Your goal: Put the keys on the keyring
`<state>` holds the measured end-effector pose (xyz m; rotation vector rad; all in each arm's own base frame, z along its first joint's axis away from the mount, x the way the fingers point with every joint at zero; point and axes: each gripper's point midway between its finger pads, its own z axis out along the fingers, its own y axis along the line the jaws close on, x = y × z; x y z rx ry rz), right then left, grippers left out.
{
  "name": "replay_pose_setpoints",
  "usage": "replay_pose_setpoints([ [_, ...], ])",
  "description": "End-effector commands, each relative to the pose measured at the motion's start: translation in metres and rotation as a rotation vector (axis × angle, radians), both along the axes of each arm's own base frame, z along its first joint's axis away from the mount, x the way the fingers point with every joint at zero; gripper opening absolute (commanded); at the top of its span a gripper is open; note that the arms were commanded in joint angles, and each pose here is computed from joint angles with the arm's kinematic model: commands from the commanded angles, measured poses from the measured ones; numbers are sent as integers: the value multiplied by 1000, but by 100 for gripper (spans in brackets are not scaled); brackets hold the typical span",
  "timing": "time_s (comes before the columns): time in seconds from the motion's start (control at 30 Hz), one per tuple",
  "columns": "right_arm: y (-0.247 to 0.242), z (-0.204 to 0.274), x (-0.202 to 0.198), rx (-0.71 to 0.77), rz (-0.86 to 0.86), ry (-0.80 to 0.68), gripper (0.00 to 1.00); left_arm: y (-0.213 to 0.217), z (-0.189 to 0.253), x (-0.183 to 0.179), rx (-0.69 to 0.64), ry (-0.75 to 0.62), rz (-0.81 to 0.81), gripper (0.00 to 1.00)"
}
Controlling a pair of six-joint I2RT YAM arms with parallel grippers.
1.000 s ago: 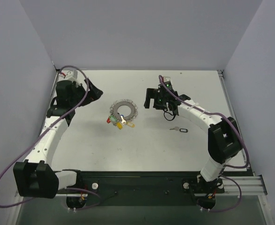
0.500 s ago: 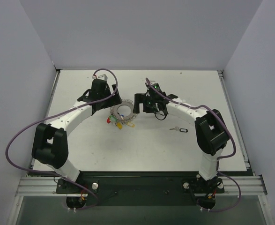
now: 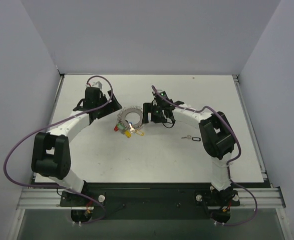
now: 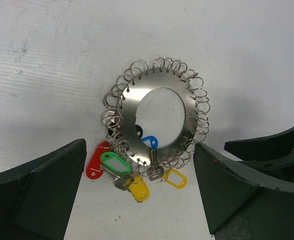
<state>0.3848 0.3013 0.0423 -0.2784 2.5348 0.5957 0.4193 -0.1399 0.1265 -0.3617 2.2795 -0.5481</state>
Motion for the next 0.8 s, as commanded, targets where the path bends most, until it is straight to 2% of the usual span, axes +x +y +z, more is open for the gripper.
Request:
replay_pose_setpoints([
  [0.0, 16, 22, 14, 67, 23, -40, 70, 0, 24, 10, -93, -82, -16, 98],
  [0.2, 24, 25, 8, 81, 54, -39, 60, -2, 19, 12, -110, -75, -25, 97],
  [0.47, 41, 31, 5, 99, 122, -75, 53, -1, 17, 14, -119, -75, -26, 97],
  [0.63, 50, 32, 3, 107, 142, -71, 45, 1, 20, 15, -123, -81, -28, 97],
  [0.77, 55, 25, 1, 110, 160, -57, 28, 4, 17, 13, -122, -75, -24, 97],
])
